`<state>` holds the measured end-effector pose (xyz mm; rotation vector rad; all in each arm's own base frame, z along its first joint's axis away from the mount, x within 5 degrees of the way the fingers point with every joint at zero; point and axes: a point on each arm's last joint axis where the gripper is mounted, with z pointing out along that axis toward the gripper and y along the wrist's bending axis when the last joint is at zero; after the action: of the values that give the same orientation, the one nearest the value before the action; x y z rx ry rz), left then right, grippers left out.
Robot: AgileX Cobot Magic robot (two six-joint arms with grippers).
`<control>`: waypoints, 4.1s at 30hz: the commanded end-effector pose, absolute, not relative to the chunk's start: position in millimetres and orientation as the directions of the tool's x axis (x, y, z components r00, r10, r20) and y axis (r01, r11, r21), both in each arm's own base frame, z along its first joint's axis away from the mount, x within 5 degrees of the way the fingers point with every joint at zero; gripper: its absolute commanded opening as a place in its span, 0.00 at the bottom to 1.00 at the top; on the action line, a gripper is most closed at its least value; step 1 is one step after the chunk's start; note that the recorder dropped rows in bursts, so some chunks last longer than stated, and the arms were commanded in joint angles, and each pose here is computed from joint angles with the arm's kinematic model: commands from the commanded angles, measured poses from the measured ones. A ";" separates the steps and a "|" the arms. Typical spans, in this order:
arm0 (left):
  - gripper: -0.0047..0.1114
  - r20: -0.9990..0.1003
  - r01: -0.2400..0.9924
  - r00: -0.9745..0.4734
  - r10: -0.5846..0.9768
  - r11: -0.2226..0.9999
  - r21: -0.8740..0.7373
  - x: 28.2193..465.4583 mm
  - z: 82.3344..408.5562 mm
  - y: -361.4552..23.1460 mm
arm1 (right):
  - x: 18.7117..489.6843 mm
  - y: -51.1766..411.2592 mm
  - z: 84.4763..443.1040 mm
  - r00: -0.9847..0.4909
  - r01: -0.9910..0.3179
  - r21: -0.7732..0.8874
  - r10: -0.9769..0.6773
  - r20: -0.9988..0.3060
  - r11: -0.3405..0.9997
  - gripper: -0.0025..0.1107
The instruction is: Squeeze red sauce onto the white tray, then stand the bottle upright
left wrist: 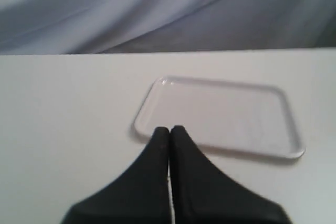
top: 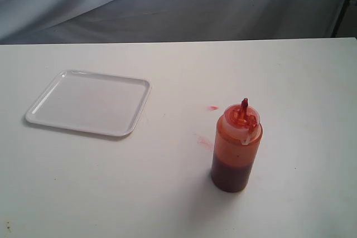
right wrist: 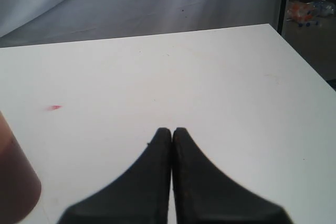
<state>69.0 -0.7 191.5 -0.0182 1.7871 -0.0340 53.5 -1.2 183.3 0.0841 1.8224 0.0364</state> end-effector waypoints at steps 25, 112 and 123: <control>0.04 -0.823 0.288 0.487 -0.291 0.944 -0.163 84.0 323.4 -14.5 | 53.6 -1.2 182.7 -0.245 0.040 0.074 0.082 -0.966 0.996 0.02; 0.94 -0.917 0.973 -0.128 0.377 0.228 -0.042 286.6 87.4 -199.2 | 53.6 -1.2 182.7 -0.245 0.040 0.074 0.082 -0.966 0.996 0.02; 0.94 -0.924 0.976 -0.091 0.372 0.217 -0.009 292.4 91.1 -202.0 | 53.6 -1.2 182.7 -0.245 0.040 0.074 0.082 -0.966 0.996 0.02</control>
<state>293.3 -199.4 90.5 1.2760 1.6432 -0.8620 53.5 -1.2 183.3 0.0841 1.8224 0.0364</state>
